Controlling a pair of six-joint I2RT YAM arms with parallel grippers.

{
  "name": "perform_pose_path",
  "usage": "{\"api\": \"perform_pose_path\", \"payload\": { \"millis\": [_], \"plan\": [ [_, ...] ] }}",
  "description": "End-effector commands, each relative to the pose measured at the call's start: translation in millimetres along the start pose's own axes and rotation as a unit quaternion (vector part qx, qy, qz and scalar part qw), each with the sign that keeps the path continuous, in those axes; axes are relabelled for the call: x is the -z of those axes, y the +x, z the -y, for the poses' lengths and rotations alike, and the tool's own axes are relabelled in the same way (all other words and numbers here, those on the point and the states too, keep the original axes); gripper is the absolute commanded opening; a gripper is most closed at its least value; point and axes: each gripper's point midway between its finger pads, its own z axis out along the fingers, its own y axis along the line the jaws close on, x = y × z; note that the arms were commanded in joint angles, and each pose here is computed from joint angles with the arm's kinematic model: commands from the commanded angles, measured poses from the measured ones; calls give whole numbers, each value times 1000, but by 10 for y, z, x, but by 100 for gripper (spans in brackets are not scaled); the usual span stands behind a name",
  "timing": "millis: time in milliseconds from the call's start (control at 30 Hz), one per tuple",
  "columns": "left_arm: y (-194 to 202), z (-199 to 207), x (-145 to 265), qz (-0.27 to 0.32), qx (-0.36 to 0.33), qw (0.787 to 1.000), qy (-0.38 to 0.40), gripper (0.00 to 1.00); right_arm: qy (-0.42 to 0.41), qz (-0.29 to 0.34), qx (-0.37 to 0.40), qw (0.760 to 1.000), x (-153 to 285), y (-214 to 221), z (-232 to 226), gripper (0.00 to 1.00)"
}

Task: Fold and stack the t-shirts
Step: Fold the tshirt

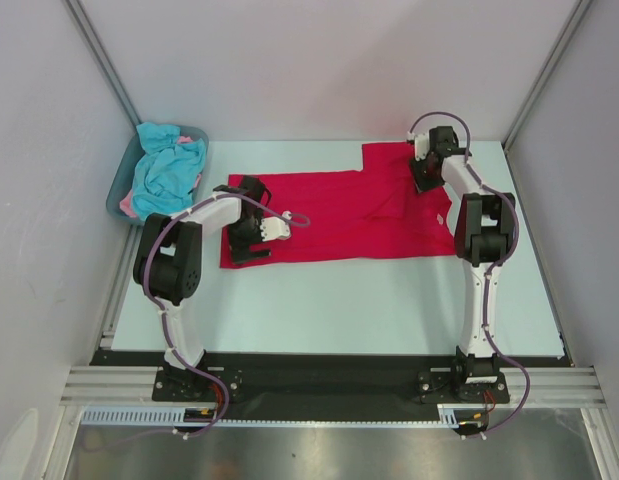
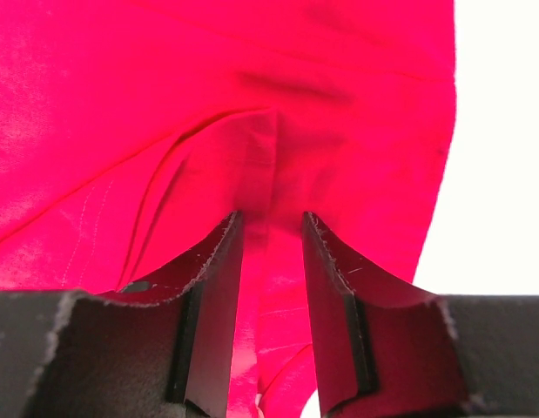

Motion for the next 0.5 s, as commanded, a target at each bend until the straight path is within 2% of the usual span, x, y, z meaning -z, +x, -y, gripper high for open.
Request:
{"api": "perform_pose_path", "payload": {
  "millis": [0,467],
  "plan": [
    [-74,-22,172,16,7,1000,-16,100,-10,19,5,1000,59,-125,-74,38],
    [-119,-39,156,20,7,1000,-16,100,-22,13,17,1000,29,-97,-197,37]
  ]
}}
